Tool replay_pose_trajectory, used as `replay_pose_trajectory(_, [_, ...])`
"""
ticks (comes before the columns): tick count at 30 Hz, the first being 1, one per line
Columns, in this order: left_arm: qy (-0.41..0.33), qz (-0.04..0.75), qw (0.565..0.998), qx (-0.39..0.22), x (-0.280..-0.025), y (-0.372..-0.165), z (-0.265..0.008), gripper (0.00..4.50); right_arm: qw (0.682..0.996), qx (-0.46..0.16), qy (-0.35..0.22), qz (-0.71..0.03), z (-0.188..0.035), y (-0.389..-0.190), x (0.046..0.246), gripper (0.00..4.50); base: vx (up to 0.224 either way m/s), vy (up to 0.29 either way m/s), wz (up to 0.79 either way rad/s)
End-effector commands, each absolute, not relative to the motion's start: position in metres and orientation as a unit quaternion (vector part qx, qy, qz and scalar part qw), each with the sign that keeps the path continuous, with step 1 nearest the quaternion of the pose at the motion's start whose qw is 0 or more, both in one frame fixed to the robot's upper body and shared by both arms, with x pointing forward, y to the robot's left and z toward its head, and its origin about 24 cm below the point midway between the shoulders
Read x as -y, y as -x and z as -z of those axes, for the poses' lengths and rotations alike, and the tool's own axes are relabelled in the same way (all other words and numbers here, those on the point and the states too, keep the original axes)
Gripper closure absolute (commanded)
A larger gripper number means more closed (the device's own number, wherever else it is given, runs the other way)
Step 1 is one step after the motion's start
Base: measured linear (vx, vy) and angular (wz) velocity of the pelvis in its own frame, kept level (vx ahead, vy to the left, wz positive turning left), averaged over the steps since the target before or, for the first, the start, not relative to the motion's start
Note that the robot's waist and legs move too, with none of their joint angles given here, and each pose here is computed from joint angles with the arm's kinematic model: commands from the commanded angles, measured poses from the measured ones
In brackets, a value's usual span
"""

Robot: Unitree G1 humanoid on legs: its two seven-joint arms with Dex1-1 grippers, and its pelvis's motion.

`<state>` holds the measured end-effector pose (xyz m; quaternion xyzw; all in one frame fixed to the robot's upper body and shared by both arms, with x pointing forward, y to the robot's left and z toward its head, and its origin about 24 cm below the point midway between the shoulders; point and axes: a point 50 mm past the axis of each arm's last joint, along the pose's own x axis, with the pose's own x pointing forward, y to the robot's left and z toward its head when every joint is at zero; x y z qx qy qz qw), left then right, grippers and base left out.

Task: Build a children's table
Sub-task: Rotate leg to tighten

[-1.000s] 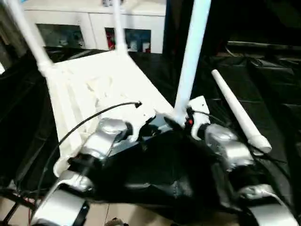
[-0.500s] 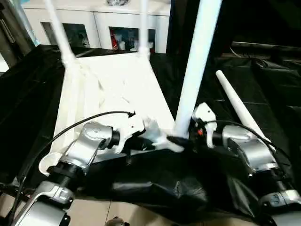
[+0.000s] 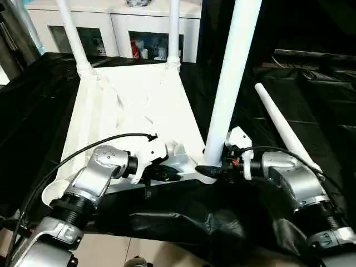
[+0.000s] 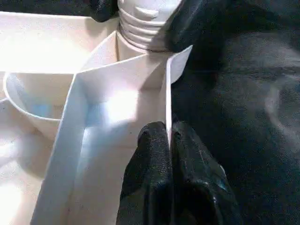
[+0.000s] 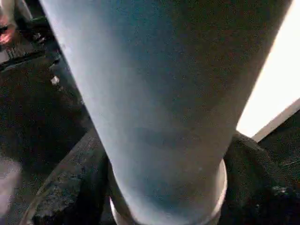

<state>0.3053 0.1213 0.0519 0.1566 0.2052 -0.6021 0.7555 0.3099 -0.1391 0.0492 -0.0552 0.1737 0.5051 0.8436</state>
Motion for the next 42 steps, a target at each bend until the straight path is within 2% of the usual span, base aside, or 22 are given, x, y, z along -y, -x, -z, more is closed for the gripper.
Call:
replay_pose_trajectory(1, [-0.14,0.588,0.777,-0.176,-0.103,-0.315,-0.063,4.5,0.873,-0.197,0.051,-0.443,-0.04,-0.317,0.138,1.62,0.0,0.0,0.0])
replay_pose_trajectory(3, [-0.126,0.533,0.818,-0.175,-0.094,-0.33,-0.067,4.5,0.904,-0.203,0.011,-0.375,-0.032,-0.326,0.13,1.69,0.0,0.0,0.0])
replay_pose_trajectory(6, [-0.114,0.497,0.842,-0.177,-0.087,-0.338,-0.069,4.5,0.921,-0.209,-0.01,-0.328,-0.027,-0.331,0.124,1.75,0.0,0.0,0.0])
replay_pose_trajectory(8, [-0.105,0.446,0.871,-0.178,-0.072,-0.35,-0.072,4.5,0.938,-0.215,-0.015,-0.271,-0.021,-0.336,0.106,1.76,0.0,0.0,0.0])
replay_pose_trajectory(12, [-0.105,0.442,0.874,-0.174,-0.063,-0.351,-0.073,4.5,0.942,-0.212,-0.018,-0.261,-0.021,-0.337,0.093,1.76,0.0,0.0,0.0])
replay_pose_trajectory(13, [-0.107,0.452,0.869,-0.167,-0.058,-0.35,-0.074,4.5,0.941,-0.201,-0.025,-0.273,-0.024,-0.337,0.082,1.76,0.0,0.0,0.0])
replay_pose_trajectory(14, [-0.107,0.459,0.867,-0.163,-0.057,-0.349,-0.075,4.5,0.94,-0.193,-0.031,-0.281,-0.026,-0.337,0.079,1.21,0.0,0.0,0.0])
replay_pose_trajectory(18, [-0.107,0.475,0.859,-0.157,-0.055,-0.347,-0.075,4.5,0.939,-0.185,-0.045,-0.287,-0.029,-0.339,0.074,1.01,0.0,0.0,0.0])
replay_pose_trajectory(20, [-0.11,0.497,0.848,-0.152,-0.056,-0.343,-0.073,4.5,0.939,-0.176,-0.038,-0.293,-0.032,-0.341,0.077,0.7,0.0,0.0,0.0])
replay_pose_trajectory(23, [-0.111,0.512,0.838,-0.152,-0.06,-0.339,-0.072,4.5,0.936,-0.166,-0.021,-0.309,-0.035,-0.341,0.083,0.48,0.0,0.0,0.0])
replay_pose_trajectory(29, [-0.117,0.557,0.808,-0.152,-0.079,-0.329,-0.069,4.5,0.909,-0.151,0.032,-0.386,-0.043,-0.337,0.11,0.48,0.0,0.0,0.0])
replay_pose_trajectory(31, [-0.119,0.585,0.787,-0.153,-0.088,-0.323,-0.069,4.5,0.89,-0.141,0.054,-0.43,-0.049,-0.331,0.122,0.48,0.0,0.0,0.0])
replay_pose_trajectory(33, [-0.121,0.593,0.78,-0.156,-0.092,-0.321,-0.069,4.5,0.884,-0.135,0.063,-0.444,-0.052,-0.33,0.126,0.48,0.0,0.0,0.0])
replay_pose_trajectory(38, [-0.131,0.645,0.734,-0.167,-0.108,-0.307,-0.069,4.5,0.843,-0.141,0.073,-0.514,-0.058,-0.317,0.141,0.48,0.0,0.0,0.0])
replay_pose_trajectory(42, [-0.141,0.649,0.725,-0.18,-0.117,-0.304,-0.067,4.5,0.827,-0.142,0.086,-0.537,-0.058,-0.312,0.144,0.48,0.0,0.0,0.0])
